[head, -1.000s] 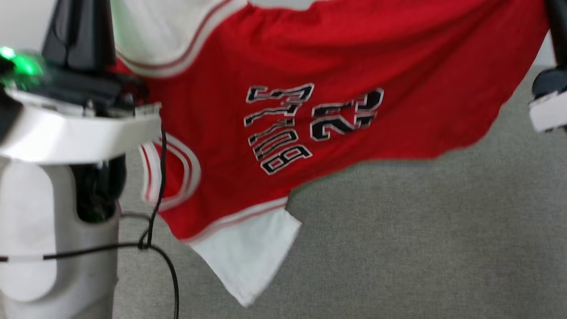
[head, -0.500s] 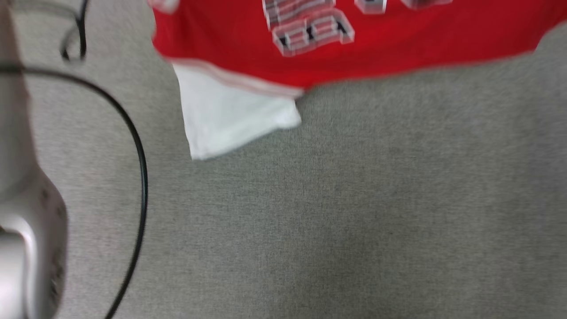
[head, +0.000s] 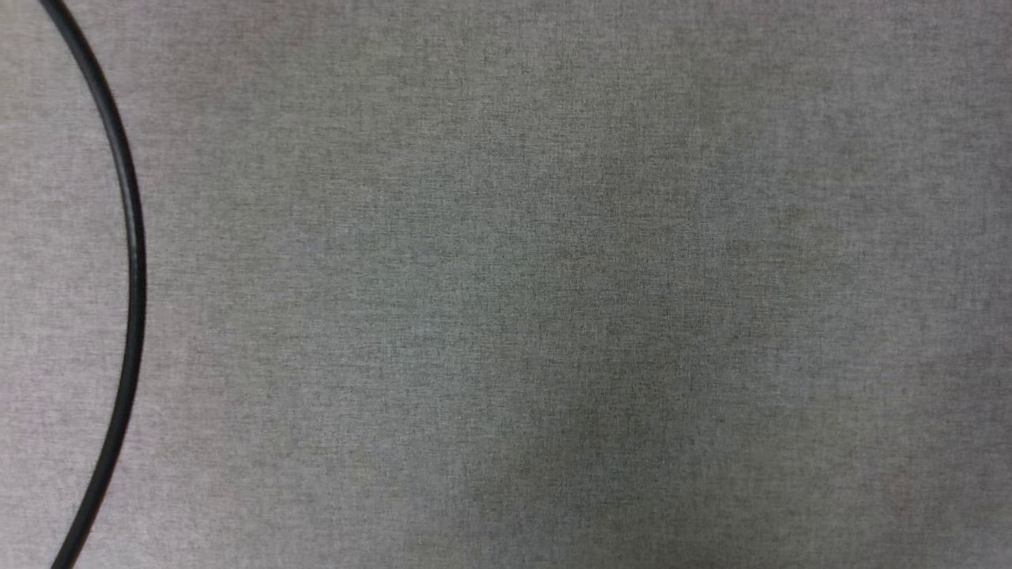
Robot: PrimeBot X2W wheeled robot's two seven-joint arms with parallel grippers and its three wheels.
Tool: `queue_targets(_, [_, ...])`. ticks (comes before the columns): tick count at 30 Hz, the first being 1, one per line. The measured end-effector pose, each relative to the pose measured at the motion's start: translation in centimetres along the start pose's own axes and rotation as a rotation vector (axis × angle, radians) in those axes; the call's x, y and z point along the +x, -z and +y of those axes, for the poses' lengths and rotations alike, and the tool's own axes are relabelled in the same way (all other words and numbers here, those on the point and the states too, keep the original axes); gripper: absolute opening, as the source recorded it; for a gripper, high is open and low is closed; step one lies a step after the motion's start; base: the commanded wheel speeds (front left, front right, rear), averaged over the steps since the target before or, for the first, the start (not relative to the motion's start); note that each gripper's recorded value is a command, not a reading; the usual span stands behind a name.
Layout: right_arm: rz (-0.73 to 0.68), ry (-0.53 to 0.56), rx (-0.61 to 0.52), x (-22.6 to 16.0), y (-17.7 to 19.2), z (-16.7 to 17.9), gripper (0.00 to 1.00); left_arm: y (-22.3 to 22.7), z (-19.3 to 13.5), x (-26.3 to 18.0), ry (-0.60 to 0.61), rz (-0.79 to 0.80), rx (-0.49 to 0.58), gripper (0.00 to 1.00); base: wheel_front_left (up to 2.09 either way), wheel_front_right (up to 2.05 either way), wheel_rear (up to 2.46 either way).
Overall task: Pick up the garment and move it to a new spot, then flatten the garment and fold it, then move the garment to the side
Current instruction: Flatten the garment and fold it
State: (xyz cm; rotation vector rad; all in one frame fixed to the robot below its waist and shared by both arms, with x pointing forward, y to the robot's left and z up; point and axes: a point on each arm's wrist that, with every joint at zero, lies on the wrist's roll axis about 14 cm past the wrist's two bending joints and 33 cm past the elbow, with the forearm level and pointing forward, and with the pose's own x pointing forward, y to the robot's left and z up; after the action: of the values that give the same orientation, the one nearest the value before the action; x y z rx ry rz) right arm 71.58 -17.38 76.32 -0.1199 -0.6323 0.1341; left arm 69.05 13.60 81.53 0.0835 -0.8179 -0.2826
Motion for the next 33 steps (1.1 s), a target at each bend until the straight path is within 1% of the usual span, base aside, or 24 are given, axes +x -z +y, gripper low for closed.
queue_targets(3, [0.014,-0.002,0.001,0.6,0.8,0.1,0.00,1.0,0.1,0.1,-0.003,0.015,-0.002,0.00,0.00,0.00,0.00])
queue_targets(9, [0.105,-0.042,0.019,-0.8,6.0,2.0,0.00,6.2,-0.3,-2.7,-0.006,0.124,-0.039,0.00,0.00,0.00,0.00])
queue_targets(12, [0.173,-0.051,0.042,-2.5,8.9,2.6,0.00,8.2,-0.4,-4.5,-0.015,0.171,-0.063,0.00,0.00,0.00,0.00])
queue_targets(17, [0.278,-0.062,0.089,-6.2,12.6,3.7,0.00,11.5,-1.1,-8.9,-0.025,0.275,-0.109,0.00,0.00,0.00,0.00])
queue_targets(21, [0.368,-0.068,0.123,-9.9,14.8,4.5,0.00,12.0,-1.5,-12.2,-0.050,0.315,-0.153,0.00,0.00,0.00,0.00])
queue_targets(25, [0.405,-0.075,0.153,-13.3,15.1,5.1,0.00,12.4,-1.9,-16.4,-0.095,0.371,-0.193,0.00,0.00,0.00,0.00])
queue_targets(29, [0.475,-0.103,0.158,-17.9,15.4,5.9,0.00,11.8,-2.8,-21.2,-0.120,0.437,-0.214,0.00,0.00,0.00,0.00])
queue_targets(33, [0.521,-0.115,0.173,-21.8,14.7,6.3,0.00,10.0,-3.3,-25.5,-0.166,0.484,-0.233,0.00,0.00,0.00,0.00])
